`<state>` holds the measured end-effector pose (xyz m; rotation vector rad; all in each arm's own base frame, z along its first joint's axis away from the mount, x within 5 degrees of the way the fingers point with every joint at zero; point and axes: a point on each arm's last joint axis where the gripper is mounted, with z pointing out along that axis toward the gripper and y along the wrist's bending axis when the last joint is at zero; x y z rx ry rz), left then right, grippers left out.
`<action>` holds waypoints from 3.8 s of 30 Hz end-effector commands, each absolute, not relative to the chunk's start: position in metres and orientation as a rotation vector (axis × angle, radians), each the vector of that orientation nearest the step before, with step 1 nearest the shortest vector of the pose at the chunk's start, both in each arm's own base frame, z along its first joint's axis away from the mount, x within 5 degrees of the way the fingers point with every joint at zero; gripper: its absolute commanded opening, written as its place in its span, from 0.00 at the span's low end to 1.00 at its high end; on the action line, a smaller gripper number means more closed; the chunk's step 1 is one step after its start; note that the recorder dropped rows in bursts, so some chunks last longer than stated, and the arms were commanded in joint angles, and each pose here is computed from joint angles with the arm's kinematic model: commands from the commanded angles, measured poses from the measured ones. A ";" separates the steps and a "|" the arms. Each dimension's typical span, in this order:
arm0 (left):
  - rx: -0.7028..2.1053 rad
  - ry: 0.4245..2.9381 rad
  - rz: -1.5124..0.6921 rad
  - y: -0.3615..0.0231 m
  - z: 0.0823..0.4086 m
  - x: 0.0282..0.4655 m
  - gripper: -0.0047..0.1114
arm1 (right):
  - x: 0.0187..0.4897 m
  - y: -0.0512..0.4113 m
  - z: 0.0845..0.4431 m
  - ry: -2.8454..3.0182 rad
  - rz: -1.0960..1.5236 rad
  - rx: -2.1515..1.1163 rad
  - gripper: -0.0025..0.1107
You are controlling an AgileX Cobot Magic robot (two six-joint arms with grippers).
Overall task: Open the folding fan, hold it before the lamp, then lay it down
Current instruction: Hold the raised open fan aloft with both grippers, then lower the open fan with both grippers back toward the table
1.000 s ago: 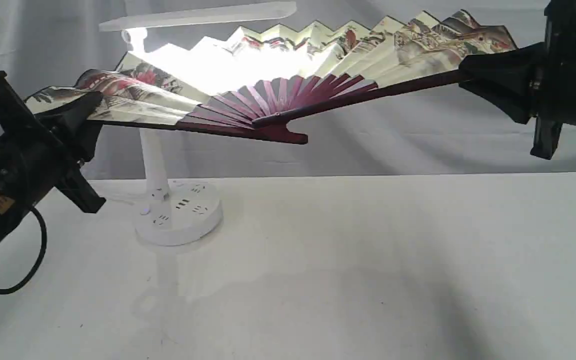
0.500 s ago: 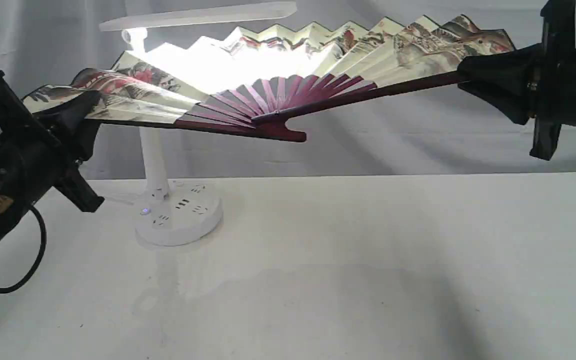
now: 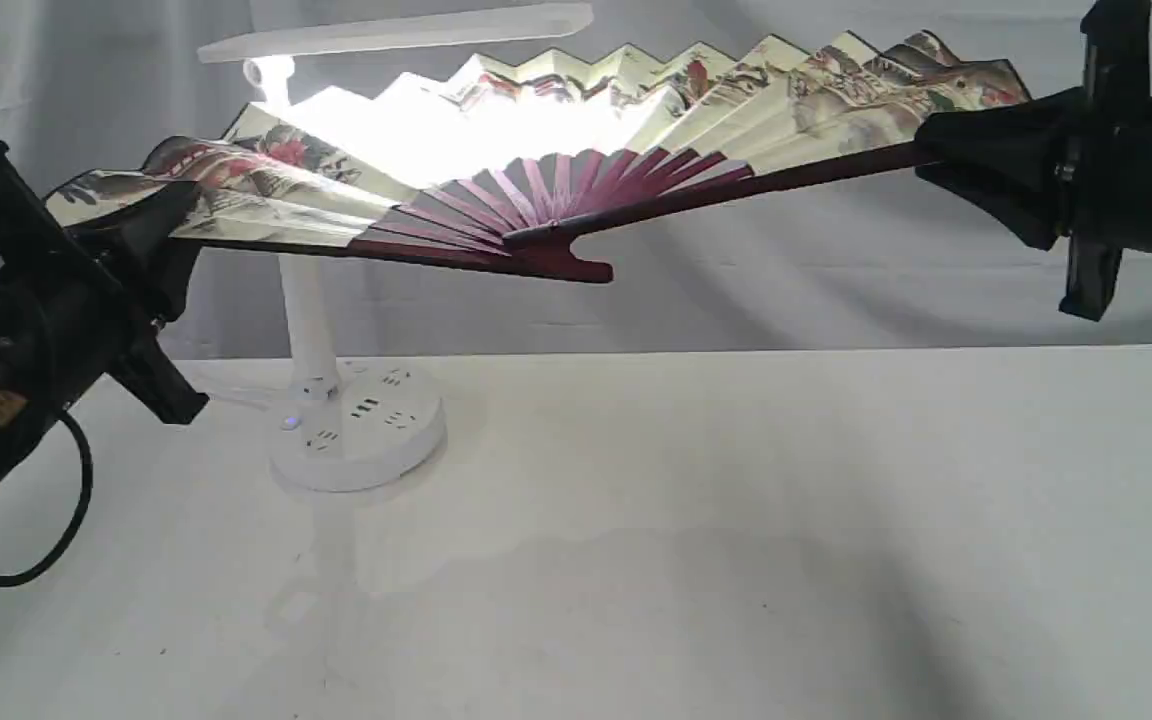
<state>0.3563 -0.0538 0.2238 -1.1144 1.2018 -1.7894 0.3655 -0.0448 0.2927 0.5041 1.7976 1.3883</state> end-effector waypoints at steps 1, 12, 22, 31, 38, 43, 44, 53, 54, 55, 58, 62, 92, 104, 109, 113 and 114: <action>-1.128 0.983 -1.909 -0.045 0.245 0.354 0.04 | 0.366 -0.046 0.288 1.833 1.284 0.459 0.02; -1.128 0.983 -1.909 -0.045 0.245 0.354 0.04 | 0.366 -0.046 0.288 1.833 1.282 0.456 0.02; -1.128 0.983 -1.909 -0.045 0.245 0.354 0.04 | 0.366 -0.046 0.287 1.834 1.281 0.458 0.02; -1.128 0.983 -1.909 -0.045 0.245 0.354 0.04 | 0.366 -0.046 0.287 1.834 1.281 0.458 0.02; -1.128 0.983 -1.909 -0.045 0.245 0.354 0.04 | 0.366 -0.046 0.287 1.834 1.279 0.456 0.02; -1.128 0.983 -1.909 -0.045 0.245 0.354 0.04 | 0.366 -0.046 0.287 1.834 1.279 0.456 0.02; -1.128 0.983 -1.909 -0.045 0.245 0.354 0.04 | 0.366 -0.046 0.287 1.834 1.279 0.456 0.02; -1.125 0.988 -1.910 -0.046 0.245 0.354 0.04 | 0.366 -0.046 0.287 1.834 1.281 0.458 0.02; -1.125 0.988 -1.910 -0.046 0.245 0.354 0.04 | 0.366 -0.046 0.287 1.834 1.281 0.458 0.02; -1.125 0.988 -1.910 -0.046 0.245 0.354 0.04 | 0.366 -0.046 0.287 1.834 1.281 0.458 0.02; -1.120 0.994 -1.909 -0.046 0.245 0.354 0.04 | 0.366 -0.046 0.287 1.834 1.281 0.458 0.02; -1.113 1.005 -1.909 -0.047 0.245 0.354 0.04 | 0.366 -0.046 0.287 1.834 1.281 0.458 0.02; -1.066 1.180 -1.864 -0.055 0.227 0.341 0.04 | 0.354 -0.045 0.251 1.932 1.244 0.582 0.02; -1.179 1.190 -1.705 -0.045 0.198 0.321 0.04 | 0.349 -0.050 0.229 1.973 1.135 0.721 0.02; -1.165 1.196 -1.681 -0.054 0.197 0.319 0.04 | 0.343 -0.057 0.216 1.993 1.062 0.810 0.02; -1.183 1.174 -1.687 -0.065 0.197 0.317 0.04 | 0.336 -0.073 0.211 1.976 1.049 0.855 0.02; -1.174 1.173 -1.671 -0.069 0.197 0.317 0.04 | 0.334 -0.077 0.211 1.967 1.052 0.864 0.02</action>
